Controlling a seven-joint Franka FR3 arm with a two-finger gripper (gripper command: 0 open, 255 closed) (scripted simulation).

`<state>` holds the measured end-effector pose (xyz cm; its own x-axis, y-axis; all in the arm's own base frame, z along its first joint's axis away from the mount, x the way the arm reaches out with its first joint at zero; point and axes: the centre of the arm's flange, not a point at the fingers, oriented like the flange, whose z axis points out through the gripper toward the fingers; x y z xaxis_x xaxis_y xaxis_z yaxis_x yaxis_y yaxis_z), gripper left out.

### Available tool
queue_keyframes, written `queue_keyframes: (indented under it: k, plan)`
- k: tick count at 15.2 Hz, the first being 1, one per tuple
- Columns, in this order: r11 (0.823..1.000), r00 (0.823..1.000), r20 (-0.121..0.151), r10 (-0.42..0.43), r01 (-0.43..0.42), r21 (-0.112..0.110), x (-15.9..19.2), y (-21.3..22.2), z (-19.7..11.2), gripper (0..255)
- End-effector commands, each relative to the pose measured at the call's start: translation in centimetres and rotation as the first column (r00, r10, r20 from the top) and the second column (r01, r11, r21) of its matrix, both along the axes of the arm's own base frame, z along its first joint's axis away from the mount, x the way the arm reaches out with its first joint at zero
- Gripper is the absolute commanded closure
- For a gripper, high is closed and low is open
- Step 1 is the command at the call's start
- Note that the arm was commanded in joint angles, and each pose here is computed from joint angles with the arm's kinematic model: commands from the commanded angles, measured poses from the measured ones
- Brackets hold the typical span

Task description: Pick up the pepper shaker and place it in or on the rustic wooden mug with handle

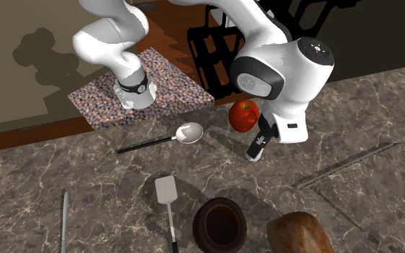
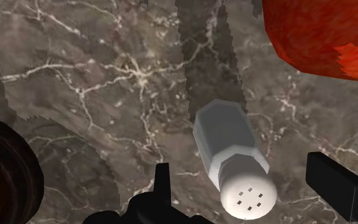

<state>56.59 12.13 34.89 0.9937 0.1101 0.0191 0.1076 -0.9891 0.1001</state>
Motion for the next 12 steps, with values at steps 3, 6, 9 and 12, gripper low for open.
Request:
queue_keyframes:
  k: [3,6,9,12]
  plan:
    - [1.0,1.0,0.0,0.0,0.0,0.0,0.0,0.0,-0.01,255]
    - [1.0,1.0,0.0,0.0,0.0,0.0,0.0,0.0,0.0,255]
    - [1.0,1.0,0.0,0.0,0.0,0.0,-0.01,0.0,-0.01,255]
    - [1.0,1.0,0.0,0.0,0.0,0.0,0.0,0.0,0.52,255]
